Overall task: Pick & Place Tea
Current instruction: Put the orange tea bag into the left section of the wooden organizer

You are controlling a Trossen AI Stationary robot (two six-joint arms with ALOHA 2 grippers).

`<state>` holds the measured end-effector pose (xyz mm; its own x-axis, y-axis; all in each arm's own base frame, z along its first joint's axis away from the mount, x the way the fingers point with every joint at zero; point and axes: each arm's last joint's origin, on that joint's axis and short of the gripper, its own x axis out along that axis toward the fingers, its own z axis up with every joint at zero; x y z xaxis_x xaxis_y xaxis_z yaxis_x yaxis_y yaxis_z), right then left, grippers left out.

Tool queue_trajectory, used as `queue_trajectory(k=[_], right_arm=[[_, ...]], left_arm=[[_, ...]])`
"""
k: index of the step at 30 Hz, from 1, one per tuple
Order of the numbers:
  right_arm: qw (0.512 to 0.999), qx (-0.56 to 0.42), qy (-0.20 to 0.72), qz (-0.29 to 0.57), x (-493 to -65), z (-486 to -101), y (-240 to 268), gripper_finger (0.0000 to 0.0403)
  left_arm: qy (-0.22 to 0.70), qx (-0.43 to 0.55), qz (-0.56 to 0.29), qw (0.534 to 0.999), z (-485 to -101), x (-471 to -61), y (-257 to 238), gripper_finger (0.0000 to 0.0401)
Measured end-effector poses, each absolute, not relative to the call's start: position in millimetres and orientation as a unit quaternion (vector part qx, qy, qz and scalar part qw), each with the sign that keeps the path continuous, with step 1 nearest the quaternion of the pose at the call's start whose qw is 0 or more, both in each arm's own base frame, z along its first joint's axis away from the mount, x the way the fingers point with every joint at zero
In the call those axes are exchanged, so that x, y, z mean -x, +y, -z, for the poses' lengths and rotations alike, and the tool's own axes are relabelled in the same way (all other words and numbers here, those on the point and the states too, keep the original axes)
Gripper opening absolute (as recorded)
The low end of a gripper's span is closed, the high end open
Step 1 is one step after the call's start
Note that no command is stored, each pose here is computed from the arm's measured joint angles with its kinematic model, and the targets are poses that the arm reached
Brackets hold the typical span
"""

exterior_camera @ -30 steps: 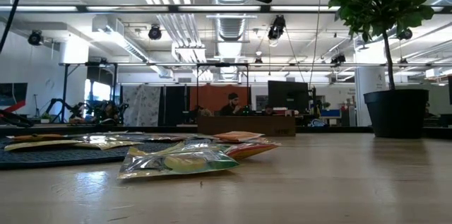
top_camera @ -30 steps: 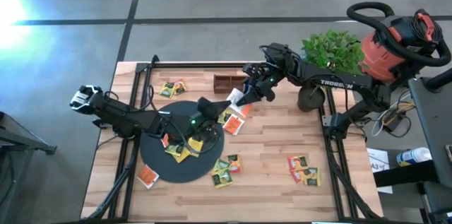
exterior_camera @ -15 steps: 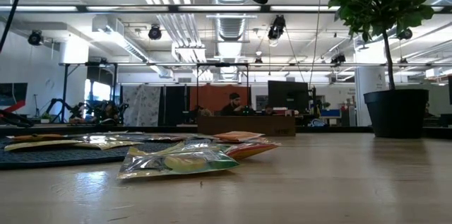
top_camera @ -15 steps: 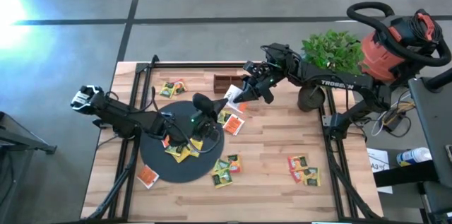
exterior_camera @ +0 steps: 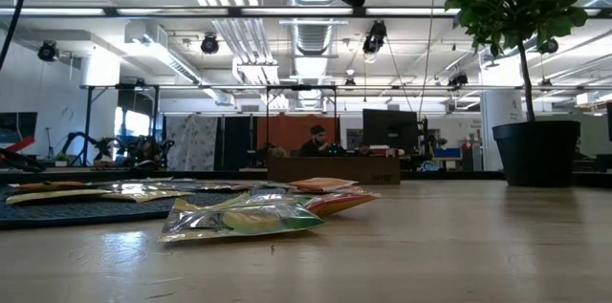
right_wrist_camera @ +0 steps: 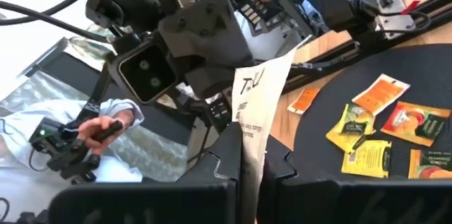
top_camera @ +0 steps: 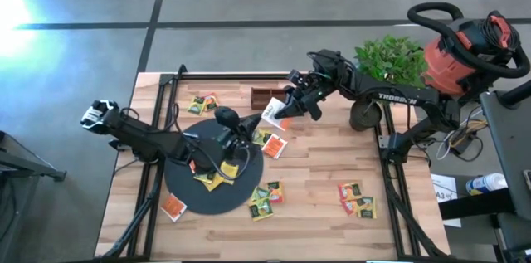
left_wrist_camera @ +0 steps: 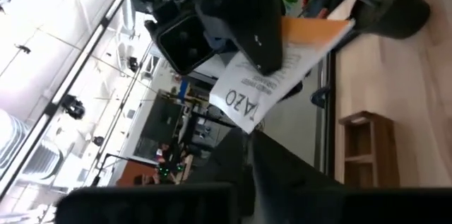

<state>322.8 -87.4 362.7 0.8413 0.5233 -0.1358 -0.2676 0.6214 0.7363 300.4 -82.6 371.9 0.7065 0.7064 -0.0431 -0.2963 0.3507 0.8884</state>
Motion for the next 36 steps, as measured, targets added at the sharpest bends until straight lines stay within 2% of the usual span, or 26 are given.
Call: queue_trajectory(k=[5,8,12,16,20,22,25,29,36], right_arm=[[0.884,-0.373,0.172,-0.224,-323.0,-362.7,-86.8,0.0009],[0.885,-0.372,0.171,-0.224,-322.9,-362.7,-87.1,0.0009],[0.892,-0.358,0.177,-0.211,-322.6,-359.4,-87.4,0.001],[0.896,-0.346,0.201,-0.194,-321.5,-352.3,-85.7,0.0011],[0.915,-0.305,0.211,-0.158,-322.7,-347.1,-79.8,0.0012],[0.928,-0.275,0.206,-0.142,-324.0,-347.1,-76.2,0.0012],[0.947,-0.227,0.196,-0.112,-326.3,-347.3,-71.5,0.0012],[0.965,-0.174,0.191,-0.051,-329.3,-346.6,-65.3,0.0013],[0.977,-0.12,0.175,0.026,-327.1,-354.9,-44.9,0.0013]], left_arm=[[0.228,-0.485,-0.301,0.789,-366.8,-301.5,-82.7,0.0096],[0.209,-0.443,-0.326,0.809,-371.5,-300.0,-82.1,0.0122],[0.164,-0.351,-0.351,0.852,-384.9,-290.9,-77.7,0.013],[0.103,-0.216,-0.359,0.902,-415.8,-264.5,-62.7,0.0131],[0.082,-0.007,-0.27,0.959,-436.4,-236.8,-30.8,0.0131],[0.102,0.088,-0.2,0.97,-437.5,-230.8,-11.9,0.0131],[0.141,0.167,-0.107,0.97,-430.4,-230.9,8.8,0.0131],[0.179,0.19,-0.084,0.962,-420.1,-234.6,25.0,0.0131],[0.208,0.151,-0.089,0.962,-412.2,-239.6,31.3,0.0131]])
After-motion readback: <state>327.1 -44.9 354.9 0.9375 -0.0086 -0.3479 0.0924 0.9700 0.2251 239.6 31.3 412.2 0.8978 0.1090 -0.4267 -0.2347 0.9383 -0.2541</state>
